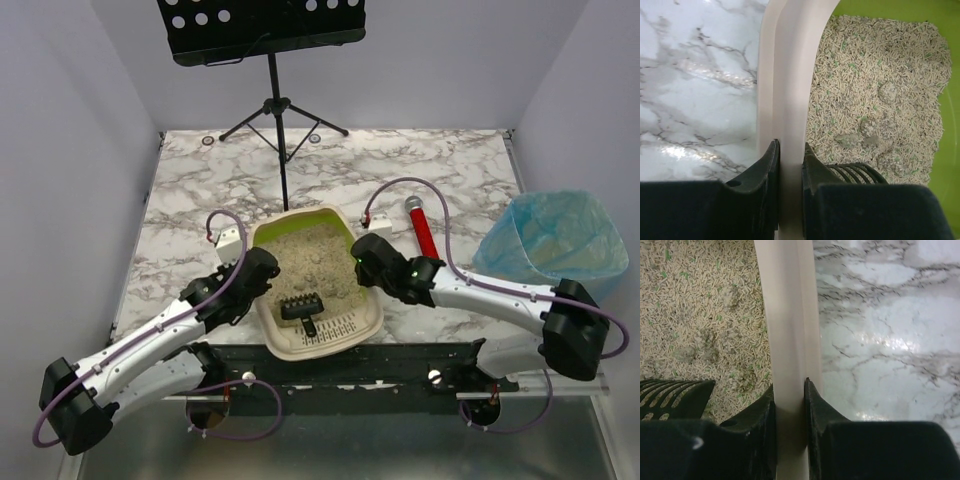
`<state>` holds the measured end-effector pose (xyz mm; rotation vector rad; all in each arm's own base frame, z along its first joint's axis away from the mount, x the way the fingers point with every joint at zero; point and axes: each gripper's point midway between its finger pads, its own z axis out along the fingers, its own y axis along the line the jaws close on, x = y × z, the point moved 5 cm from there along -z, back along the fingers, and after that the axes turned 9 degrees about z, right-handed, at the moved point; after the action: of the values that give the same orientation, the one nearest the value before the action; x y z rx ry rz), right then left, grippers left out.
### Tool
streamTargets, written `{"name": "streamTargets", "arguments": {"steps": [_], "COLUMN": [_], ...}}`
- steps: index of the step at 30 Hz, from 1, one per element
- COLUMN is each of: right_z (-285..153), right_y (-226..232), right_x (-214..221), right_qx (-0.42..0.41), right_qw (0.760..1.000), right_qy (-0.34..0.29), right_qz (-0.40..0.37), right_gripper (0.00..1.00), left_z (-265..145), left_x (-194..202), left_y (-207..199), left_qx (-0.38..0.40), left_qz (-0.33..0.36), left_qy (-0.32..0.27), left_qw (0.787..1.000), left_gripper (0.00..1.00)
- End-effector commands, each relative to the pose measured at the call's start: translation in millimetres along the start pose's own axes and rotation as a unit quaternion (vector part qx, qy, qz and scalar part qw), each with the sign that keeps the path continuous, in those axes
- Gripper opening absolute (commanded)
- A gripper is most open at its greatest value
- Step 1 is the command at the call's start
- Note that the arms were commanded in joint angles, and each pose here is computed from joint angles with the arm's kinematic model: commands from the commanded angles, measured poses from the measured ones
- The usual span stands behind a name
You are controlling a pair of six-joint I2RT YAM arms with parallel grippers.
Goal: Clean the litter box
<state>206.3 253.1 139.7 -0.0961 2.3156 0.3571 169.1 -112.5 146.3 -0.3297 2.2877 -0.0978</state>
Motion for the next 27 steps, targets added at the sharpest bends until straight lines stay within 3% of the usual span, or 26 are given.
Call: {"name": "streamTargets", "arguments": {"steps": [1, 4, 10, 20, 23, 26, 27], "right_z": [-18, -24, -26, 7, 18, 24, 24], "right_y": [-47, -56, -68, -67, -59, -48, -47], "right_x": [49, 48, 34, 13, -5, -18, -20], "right_qx": [0.079, 0.090, 0.117, 0.116, 0.112, 0.092, 0.089], "right_qw": [0.993, 0.992, 0.989, 0.989, 0.990, 0.992, 0.992], "right_qy": [0.066, 0.043, -0.002, 0.020, 0.012, 0.020, 0.021], "right_qz": [0.050, 0.072, 0.088, 0.093, 0.091, 0.086, 0.088], "right_gripper": [0.01, 0.01, 0.07, 0.12, 0.18, 0.31, 0.40], "left_z": [-3, -4, 8, 42, 56, 70, 75], "left_x": [21, 17, -3, -31, -45, -61, -64], "left_y": [-57, -75, -92, -112, -116, -110, -108], "left_qx": [0.144, 0.165, 0.127, 0.096, 0.076, 0.045, 0.039], "left_qz": [-0.037, -0.022, 0.011, 0.076, 0.077, 0.084, 0.084], "left_qy": [0.067, 0.061, 0.037, -0.002, -0.008, -0.015, -0.013], "left_qw": [0.987, 0.984, 0.991, 0.992, 0.994, 0.995, 0.996], "left_gripper": [0.00, 0.00, 0.00, 0.10, 0.10, 0.11, 0.11]}}
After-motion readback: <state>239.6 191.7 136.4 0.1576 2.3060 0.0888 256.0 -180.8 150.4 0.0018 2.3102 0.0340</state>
